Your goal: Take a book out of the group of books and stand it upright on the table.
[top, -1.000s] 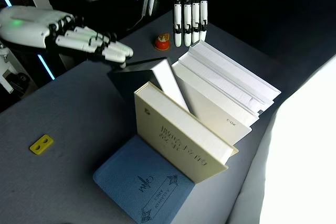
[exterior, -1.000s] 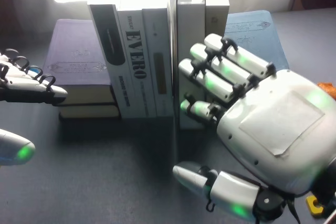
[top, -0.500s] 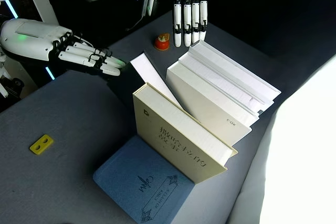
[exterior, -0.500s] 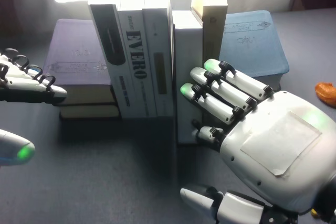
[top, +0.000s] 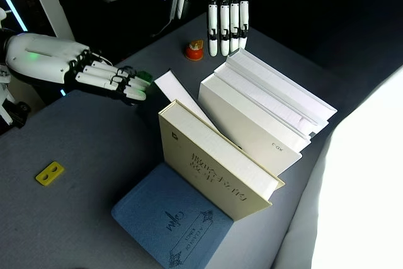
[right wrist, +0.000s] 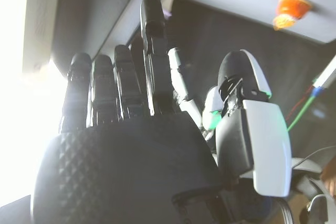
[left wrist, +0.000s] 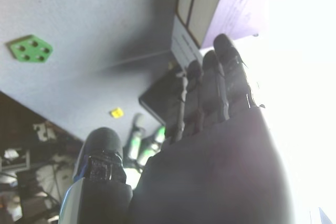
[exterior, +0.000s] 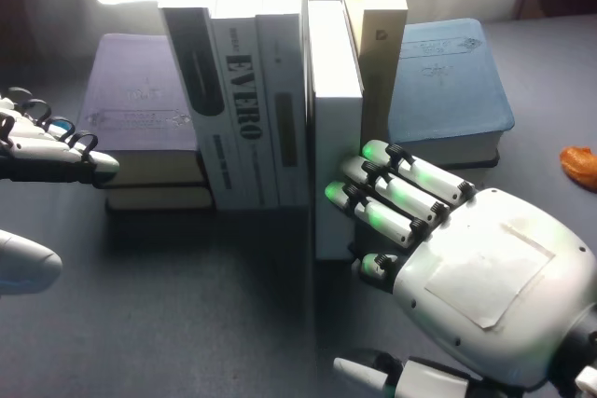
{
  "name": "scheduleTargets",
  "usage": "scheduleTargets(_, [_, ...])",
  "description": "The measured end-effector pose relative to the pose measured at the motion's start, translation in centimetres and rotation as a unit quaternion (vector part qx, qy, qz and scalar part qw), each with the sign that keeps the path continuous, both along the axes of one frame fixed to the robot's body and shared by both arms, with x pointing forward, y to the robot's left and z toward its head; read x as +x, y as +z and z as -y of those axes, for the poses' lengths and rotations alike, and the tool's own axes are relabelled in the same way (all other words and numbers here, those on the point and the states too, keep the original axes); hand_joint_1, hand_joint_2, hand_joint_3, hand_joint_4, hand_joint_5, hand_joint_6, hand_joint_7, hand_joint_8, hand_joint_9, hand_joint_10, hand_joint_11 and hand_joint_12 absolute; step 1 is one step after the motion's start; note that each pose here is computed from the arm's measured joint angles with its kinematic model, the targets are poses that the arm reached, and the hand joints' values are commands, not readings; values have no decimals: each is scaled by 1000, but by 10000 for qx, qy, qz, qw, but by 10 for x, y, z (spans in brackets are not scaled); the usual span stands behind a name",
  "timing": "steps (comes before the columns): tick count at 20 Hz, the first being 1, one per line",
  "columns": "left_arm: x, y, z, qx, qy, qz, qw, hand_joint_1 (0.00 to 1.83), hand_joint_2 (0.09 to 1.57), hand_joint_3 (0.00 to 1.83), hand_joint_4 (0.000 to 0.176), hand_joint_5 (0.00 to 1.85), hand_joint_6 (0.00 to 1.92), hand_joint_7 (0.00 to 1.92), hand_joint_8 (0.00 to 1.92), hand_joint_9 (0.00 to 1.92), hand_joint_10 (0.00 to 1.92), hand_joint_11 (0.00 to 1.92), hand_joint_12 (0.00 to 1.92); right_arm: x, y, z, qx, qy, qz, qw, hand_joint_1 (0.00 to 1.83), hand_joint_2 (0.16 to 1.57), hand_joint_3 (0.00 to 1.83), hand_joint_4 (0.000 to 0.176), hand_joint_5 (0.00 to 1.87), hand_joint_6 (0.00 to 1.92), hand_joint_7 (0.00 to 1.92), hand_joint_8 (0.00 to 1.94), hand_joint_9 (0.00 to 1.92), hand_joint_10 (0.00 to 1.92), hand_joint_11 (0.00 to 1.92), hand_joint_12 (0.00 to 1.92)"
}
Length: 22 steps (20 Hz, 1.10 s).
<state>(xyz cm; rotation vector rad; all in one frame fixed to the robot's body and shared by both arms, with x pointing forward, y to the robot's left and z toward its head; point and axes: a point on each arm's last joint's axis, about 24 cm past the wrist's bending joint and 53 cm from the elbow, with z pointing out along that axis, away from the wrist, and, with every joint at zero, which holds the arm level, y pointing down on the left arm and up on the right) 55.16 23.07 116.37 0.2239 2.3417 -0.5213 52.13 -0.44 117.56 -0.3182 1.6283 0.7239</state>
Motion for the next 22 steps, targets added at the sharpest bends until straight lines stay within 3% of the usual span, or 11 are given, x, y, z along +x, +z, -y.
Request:
scheduleTargets(2, [0, 0, 0, 0, 2, 0, 10000, 0, 1292, 0, 41, 71, 0, 116, 0, 77, 2, 0, 491, 0, -1, 1, -13, -8, 8, 10000, 0, 1232, 3, 0, 777, 29, 103, 6, 7, 3, 0, 0])
scheduleTargets(9, [0, 0, -1, -2, 13, -2, 10000, 0, 1291, 1, 31, 77, 3, 125, 3, 106, 8, 0, 594, -11, -17, -1, -165, 107, -101, 9998, 0, 1236, 4, 0, 772, 21, 135, 13, 12, 3, 0, 0])
scheduleTargets(14, [1, 0, -1, 0, 13, -1, 10000, 0, 1289, 0, 38, 92, 4, 154, 4, 129, 8, 0, 643, -19, -27, 3, -319, 117, -194, 9992, 0, 1237, 4, 0, 775, 21, 163, 19, 38, 13, 1, 0])
scheduleTargets(19, [1, 0, -3, -4, 34, -2, 10000, 0, 1287, 0, 34, 107, 2, 187, 4, 164, 11, 0, 678, -18, -15, 21, -391, -65, -101, 9992, 0, 1239, 3, 0, 705, 3, 197, 19, 87, 26, 46, 25])
scheduleTargets(20, [1, 0, -3, -5, 34, 0, 10000, 0, 1290, 0, 24, 165, 11, 279, 13, 276, 30, 0, 925, -21, -9, 23, -387, -73, -70, 9992, 0, 1230, 3, 0, 449, 8, 241, 7, 186, 33, 1, 457])
scheduleTargets(21, [2, 0, -3, -5, 33, 3, 10000, 0, 1290, 0, 24, 165, 11, 279, 13, 276, 30, 0, 925, -22, -5, 25, -390, -84, -47, 9992, 0, 1230, 3, 0, 449, 8, 241, 7, 186, 33, 1, 457])
scheduleTargets(22, [1, 0, -3, -5, 34, 0, 10000, 0, 1289, 0, 22, 269, 12, 413, 7, 450, 37, 49, 1121, -23, 2, 30, -418, -123, 55, 9990, 0, 1220, 0, 0, 415, 6, 361, 23, 328, 60, 0, 841])
